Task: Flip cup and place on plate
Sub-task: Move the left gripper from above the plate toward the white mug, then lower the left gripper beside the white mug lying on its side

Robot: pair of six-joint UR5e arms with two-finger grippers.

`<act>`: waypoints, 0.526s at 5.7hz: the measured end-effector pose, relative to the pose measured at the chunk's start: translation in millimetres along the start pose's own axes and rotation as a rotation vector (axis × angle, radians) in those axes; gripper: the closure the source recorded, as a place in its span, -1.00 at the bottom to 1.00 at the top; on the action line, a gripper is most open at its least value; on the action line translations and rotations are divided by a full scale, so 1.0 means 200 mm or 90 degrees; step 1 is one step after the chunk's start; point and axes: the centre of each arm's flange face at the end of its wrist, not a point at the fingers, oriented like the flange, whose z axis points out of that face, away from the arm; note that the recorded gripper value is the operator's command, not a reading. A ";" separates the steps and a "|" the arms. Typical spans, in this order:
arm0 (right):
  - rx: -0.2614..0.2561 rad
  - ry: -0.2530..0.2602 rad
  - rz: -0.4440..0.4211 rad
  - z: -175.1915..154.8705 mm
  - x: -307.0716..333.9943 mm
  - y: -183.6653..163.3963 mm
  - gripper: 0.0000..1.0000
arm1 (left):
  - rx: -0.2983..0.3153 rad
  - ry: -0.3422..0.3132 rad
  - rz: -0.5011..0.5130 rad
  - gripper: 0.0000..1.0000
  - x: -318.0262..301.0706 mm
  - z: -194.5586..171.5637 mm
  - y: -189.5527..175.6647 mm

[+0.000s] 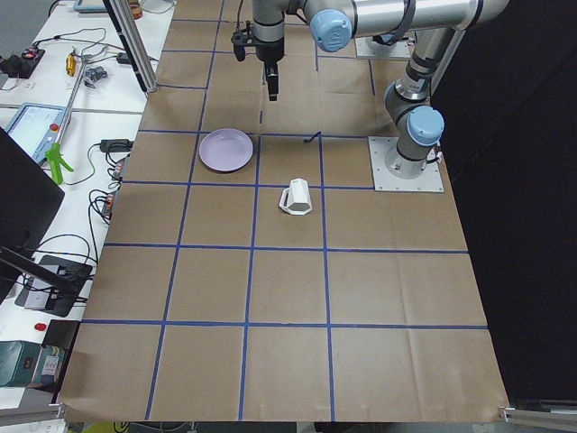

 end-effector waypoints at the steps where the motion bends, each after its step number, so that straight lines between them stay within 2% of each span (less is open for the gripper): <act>1: 0.000 0.000 0.000 0.00 0.00 0.00 -1.00 | -0.014 0.008 0.034 -0.99 -0.33 0.01 0.04; 3: 0.000 0.000 0.000 0.00 0.00 0.00 -1.00 | -0.032 0.035 0.086 -0.99 -0.86 0.05 0.20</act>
